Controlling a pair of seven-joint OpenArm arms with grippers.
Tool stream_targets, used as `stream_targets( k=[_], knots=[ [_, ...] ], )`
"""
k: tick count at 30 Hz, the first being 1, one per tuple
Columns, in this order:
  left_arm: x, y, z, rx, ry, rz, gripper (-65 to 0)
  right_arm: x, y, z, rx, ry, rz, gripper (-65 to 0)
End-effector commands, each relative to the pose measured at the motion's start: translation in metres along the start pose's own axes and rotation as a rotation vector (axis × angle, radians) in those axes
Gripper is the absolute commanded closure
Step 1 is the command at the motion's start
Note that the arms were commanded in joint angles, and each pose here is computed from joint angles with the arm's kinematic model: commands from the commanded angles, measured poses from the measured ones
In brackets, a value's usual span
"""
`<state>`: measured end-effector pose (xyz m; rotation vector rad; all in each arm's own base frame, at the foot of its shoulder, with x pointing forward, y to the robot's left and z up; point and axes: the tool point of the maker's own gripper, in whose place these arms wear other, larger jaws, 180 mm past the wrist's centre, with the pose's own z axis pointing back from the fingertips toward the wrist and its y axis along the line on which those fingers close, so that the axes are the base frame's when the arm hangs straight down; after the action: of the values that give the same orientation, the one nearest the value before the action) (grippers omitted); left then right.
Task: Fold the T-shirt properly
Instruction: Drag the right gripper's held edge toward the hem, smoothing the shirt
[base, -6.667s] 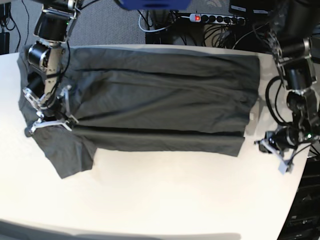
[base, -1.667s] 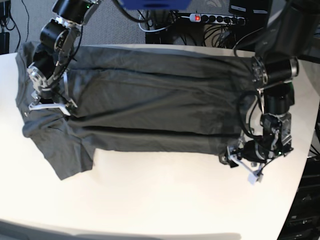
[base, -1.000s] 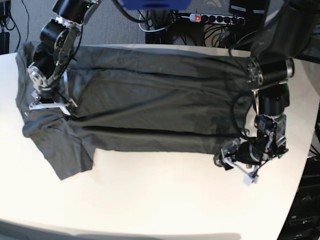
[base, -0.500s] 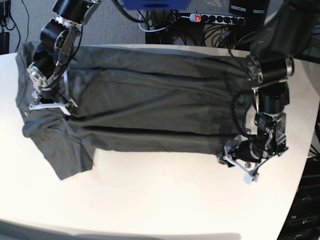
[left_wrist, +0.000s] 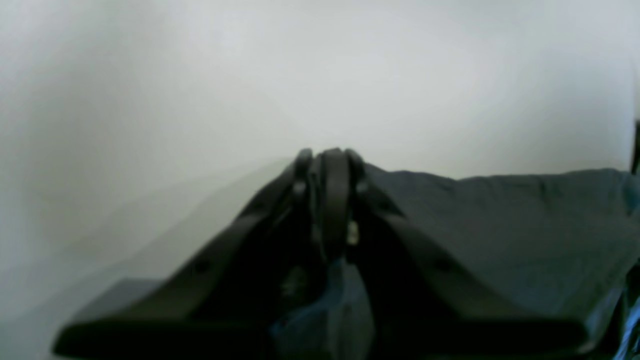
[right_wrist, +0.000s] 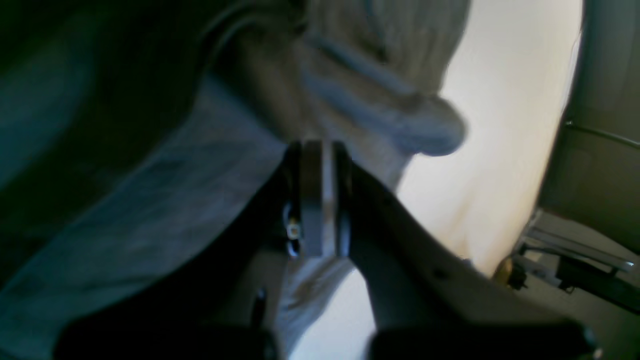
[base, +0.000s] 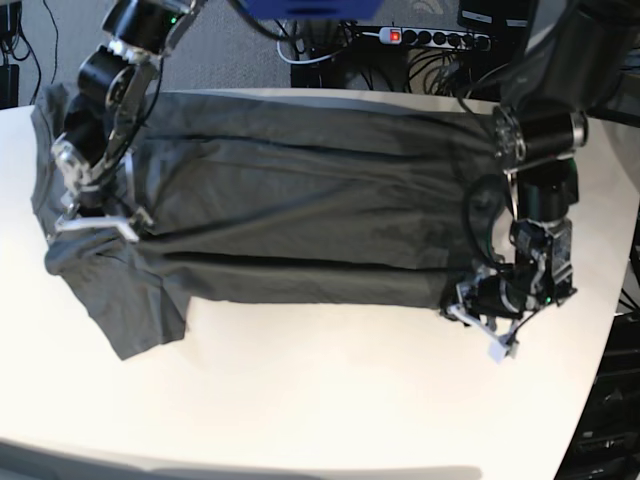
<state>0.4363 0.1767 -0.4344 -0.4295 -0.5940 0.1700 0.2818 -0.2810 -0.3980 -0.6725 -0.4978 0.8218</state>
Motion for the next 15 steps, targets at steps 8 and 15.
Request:
stream_targets(
  k=[8, 15],
  knots=[
    [-0.004, 0.018, 0.007, 0.049, 0.040, -0.017, -3.9, 0.036, -0.090, 0.001, -0.193, -0.108, -0.018, -2.2],
    [-0.001, 0.031, 0.015, 0.073, 0.034, -0.017, -3.9, 0.078, -0.142, 0.013, -0.286, -0.317, -0.103, -2.6]
  ],
)
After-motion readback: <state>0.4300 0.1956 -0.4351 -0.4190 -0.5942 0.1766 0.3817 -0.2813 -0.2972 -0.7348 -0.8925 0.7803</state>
